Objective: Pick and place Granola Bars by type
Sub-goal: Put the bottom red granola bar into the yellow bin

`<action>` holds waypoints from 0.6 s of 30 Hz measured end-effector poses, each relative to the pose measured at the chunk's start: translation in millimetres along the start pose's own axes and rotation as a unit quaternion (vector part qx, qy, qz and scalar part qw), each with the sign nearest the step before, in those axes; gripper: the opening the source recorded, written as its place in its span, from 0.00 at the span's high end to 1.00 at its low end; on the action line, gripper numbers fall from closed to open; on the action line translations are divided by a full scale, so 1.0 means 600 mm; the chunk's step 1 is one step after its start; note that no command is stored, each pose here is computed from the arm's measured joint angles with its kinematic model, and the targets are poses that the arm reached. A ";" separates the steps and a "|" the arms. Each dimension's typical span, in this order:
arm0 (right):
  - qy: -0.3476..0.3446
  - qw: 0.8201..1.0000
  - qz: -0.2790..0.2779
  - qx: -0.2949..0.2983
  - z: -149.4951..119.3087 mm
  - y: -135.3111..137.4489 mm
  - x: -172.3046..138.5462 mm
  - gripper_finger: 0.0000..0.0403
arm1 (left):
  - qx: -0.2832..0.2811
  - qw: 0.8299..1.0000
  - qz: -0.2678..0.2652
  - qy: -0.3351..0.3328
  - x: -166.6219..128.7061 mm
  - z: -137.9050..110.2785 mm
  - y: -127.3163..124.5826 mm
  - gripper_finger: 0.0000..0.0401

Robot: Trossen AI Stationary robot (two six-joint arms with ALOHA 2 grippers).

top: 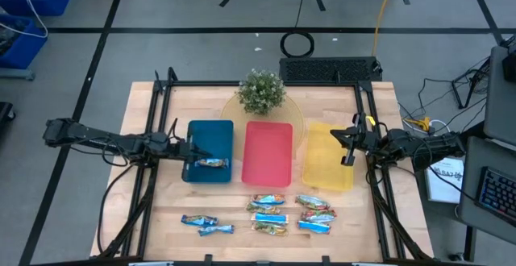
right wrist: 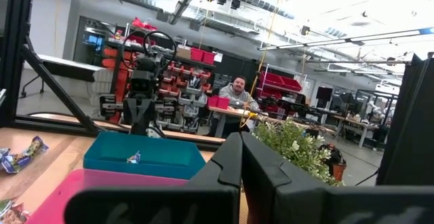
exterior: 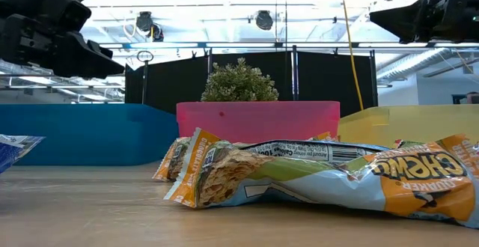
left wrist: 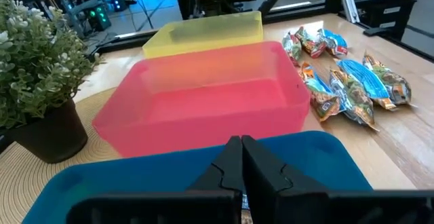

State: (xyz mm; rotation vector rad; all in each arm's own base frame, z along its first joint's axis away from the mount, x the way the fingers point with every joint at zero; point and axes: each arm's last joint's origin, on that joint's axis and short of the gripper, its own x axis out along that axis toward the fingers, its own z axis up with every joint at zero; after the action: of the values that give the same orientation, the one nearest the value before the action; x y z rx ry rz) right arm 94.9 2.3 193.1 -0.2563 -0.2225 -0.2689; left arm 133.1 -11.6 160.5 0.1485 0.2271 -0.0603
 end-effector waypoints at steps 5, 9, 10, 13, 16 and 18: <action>0.000 1.000 0.000 0.000 0.000 0.000 0.000 1.00 | -0.003 1.000 0.000 0.000 0.000 0.000 0.000 0.91; 0.000 1.000 0.000 0.000 0.000 0.000 0.000 1.00 | -0.003 1.000 0.000 0.000 0.000 0.000 0.000 0.90; 0.000 1.000 0.000 0.000 0.000 0.000 0.000 1.00 | -0.003 1.000 0.000 0.000 0.000 0.000 0.000 0.90; 0.000 1.000 0.000 0.000 0.000 0.000 0.000 1.00 | -0.003 1.000 0.000 0.000 0.000 0.000 0.000 0.90; 0.000 1.000 0.000 0.000 0.000 0.000 0.000 1.00 | -0.003 1.000 0.000 0.000 0.000 0.000 0.000 0.90; 0.000 1.000 0.000 0.000 0.000 0.000 0.000 1.00 | -0.003 1.000 0.000 0.000 0.000 0.000 0.000 0.90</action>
State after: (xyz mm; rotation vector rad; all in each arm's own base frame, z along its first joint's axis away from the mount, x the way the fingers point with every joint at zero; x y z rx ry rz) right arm 94.9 2.3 193.2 -0.2561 -0.2229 -0.2697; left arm 133.2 -11.6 160.7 0.1419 0.2273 -0.0593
